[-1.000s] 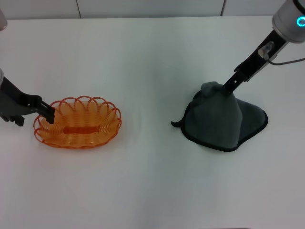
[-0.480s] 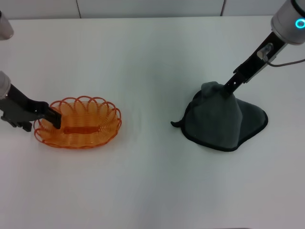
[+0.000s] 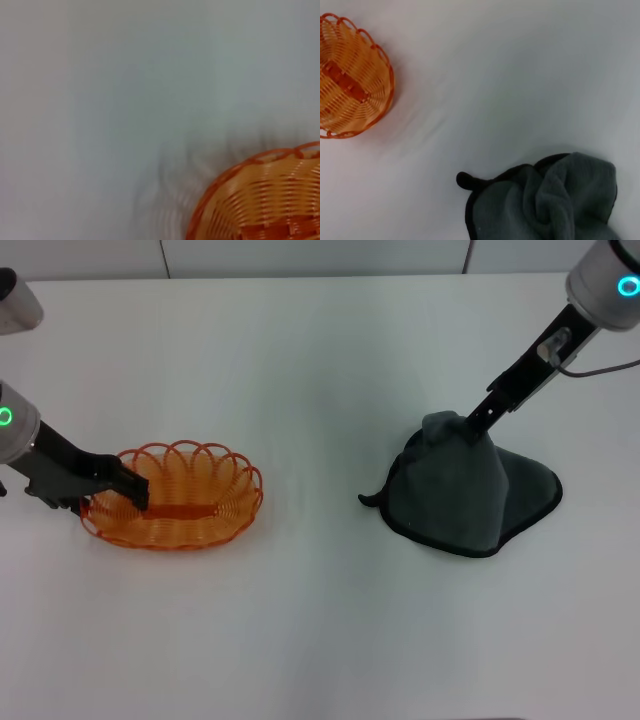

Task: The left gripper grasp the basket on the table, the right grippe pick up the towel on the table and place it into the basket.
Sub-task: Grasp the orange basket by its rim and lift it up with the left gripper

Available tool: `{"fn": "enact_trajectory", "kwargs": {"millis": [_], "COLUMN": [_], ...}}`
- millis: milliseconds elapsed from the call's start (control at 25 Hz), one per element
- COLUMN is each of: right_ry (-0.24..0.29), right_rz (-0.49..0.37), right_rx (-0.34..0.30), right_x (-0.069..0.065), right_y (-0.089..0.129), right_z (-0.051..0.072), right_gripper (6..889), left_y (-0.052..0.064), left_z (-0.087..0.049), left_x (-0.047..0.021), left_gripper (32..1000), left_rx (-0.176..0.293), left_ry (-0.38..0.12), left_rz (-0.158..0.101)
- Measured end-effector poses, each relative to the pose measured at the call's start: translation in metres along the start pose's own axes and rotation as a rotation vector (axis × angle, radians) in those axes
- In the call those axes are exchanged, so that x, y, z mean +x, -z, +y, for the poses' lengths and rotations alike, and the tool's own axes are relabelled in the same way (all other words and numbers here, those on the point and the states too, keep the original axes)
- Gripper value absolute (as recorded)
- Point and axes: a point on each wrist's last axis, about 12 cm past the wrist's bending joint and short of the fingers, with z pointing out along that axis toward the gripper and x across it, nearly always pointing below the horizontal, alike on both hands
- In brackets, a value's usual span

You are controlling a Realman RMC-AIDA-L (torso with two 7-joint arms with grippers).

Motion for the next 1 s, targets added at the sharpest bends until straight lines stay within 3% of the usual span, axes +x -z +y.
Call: {"fn": "enact_trajectory", "kwargs": {"millis": [200,1000], "right_ry": [0.003,0.008], "right_rz": [-0.002,-0.005], "right_rx": [-0.001,-0.002], "right_x": [-0.0009,-0.0029], "right_y": [0.0004,-0.0014], "right_z": [0.0005,0.0017], "right_gripper": [845,844], "left_y": [-0.0004,-0.0036], "left_z": [0.0006,0.0024], "left_x": [-0.0015,0.0000], "left_gripper": [780,760], "left_rx": [-0.005,-0.020], "left_ry": [0.000,-0.003], "left_rz": [-0.014,-0.012]}}
